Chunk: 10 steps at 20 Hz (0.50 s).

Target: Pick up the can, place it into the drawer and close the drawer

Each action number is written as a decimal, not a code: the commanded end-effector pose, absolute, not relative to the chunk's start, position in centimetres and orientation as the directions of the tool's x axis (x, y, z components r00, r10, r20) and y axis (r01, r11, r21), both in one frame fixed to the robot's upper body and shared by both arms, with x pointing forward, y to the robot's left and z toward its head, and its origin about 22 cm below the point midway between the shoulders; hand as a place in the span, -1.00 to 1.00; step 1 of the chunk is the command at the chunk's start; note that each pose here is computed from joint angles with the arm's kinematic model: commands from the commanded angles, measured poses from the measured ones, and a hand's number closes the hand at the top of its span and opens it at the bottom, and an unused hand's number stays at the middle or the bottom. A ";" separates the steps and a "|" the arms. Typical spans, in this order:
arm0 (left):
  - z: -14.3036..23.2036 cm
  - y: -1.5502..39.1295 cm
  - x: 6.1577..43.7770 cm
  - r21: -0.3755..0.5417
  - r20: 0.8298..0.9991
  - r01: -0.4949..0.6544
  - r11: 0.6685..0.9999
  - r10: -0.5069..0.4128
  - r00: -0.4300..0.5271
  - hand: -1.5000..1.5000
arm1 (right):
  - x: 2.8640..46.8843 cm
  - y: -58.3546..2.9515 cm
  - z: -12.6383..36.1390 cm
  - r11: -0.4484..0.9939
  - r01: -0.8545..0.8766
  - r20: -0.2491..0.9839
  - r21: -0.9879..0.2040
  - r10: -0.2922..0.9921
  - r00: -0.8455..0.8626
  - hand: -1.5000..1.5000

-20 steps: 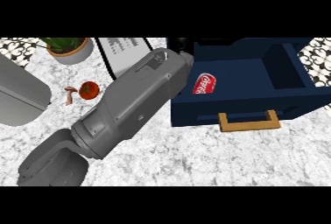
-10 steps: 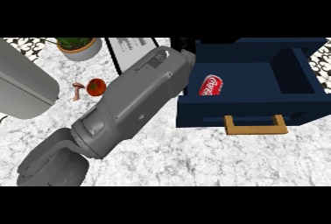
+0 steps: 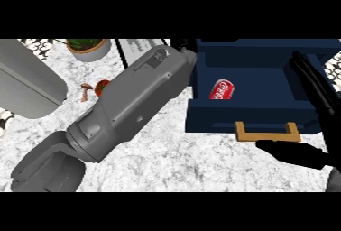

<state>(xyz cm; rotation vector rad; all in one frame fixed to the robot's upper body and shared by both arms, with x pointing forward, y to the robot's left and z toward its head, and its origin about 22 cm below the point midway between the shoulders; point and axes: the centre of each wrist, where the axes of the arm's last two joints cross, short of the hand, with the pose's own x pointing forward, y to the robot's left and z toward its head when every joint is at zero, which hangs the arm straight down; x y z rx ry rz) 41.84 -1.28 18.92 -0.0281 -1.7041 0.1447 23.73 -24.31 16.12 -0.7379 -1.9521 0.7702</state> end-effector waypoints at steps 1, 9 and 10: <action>18.9 0.0 42.2 -0.100 0.985 -0.088 0.991 0.086 -0.152 -1.00 | 27.3 -20.9 14.3 0.526 0.185 0.413 -0.830 0.803 -0.429 -1.00; 19.6 1.8 42.2 -0.103 0.986 -0.098 0.990 0.089 -0.141 -1.00 | 32.8 -19.2 11.3 0.315 0.149 0.228 -0.937 0.879 -0.420 -1.00; 20.5 3.1 42.6 -0.075 0.988 -0.108 0.991 0.060 -0.139 -1.00 | 33.1 -19.4 10.4 0.294 0.150 0.214 -0.944 0.892 -0.399 -1.00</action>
